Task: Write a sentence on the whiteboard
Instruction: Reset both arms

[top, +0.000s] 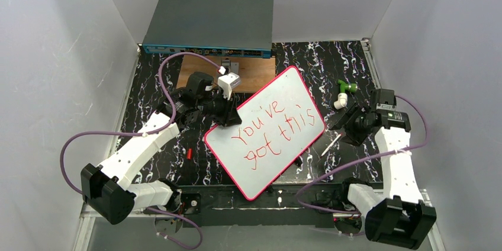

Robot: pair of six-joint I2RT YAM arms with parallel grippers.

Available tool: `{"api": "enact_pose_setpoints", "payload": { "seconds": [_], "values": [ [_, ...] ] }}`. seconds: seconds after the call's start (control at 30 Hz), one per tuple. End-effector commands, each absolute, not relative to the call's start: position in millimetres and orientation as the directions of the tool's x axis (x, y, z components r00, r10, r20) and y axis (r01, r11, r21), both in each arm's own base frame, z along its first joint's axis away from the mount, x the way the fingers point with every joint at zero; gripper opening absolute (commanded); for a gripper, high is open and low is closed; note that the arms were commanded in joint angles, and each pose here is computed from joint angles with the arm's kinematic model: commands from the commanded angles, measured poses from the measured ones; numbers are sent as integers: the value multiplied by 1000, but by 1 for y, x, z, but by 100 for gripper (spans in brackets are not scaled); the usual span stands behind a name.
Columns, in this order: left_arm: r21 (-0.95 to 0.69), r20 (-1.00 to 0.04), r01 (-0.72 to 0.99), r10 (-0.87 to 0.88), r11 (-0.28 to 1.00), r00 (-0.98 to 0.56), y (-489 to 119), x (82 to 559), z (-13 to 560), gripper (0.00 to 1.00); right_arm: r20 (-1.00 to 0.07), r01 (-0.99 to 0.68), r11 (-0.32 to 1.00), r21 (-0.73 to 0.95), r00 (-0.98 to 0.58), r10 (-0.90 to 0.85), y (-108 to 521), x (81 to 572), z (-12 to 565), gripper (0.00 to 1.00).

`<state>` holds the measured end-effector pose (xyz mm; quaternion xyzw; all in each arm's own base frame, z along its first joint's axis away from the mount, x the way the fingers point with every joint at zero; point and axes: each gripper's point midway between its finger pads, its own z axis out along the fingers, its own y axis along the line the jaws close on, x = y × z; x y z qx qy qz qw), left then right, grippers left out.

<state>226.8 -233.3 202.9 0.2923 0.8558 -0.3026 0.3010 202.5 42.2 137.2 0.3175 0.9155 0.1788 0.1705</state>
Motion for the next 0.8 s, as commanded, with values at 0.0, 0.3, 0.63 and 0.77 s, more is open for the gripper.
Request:
{"api": "enact_pose_setpoints", "payload": {
  "seconds": [0.0,0.3,0.63,0.77],
  "values": [
    [-187,-730,699,378,691,-569,-218,247,204,0,-277,425,725,542,-724,632,55,201,184,65],
    [-185,-733,701,379,688,-566,-219,246,206,0,-543,220,699,680,-490,682,55,200,262,69],
    [-180,-730,701,383,690,-565,-216,242,209,0,-545,150,683,715,-493,678,72,158,297,74],
    [-180,-732,700,381,691,-565,-216,241,211,0,-544,110,669,735,-494,679,80,144,315,76]
  ]
}}
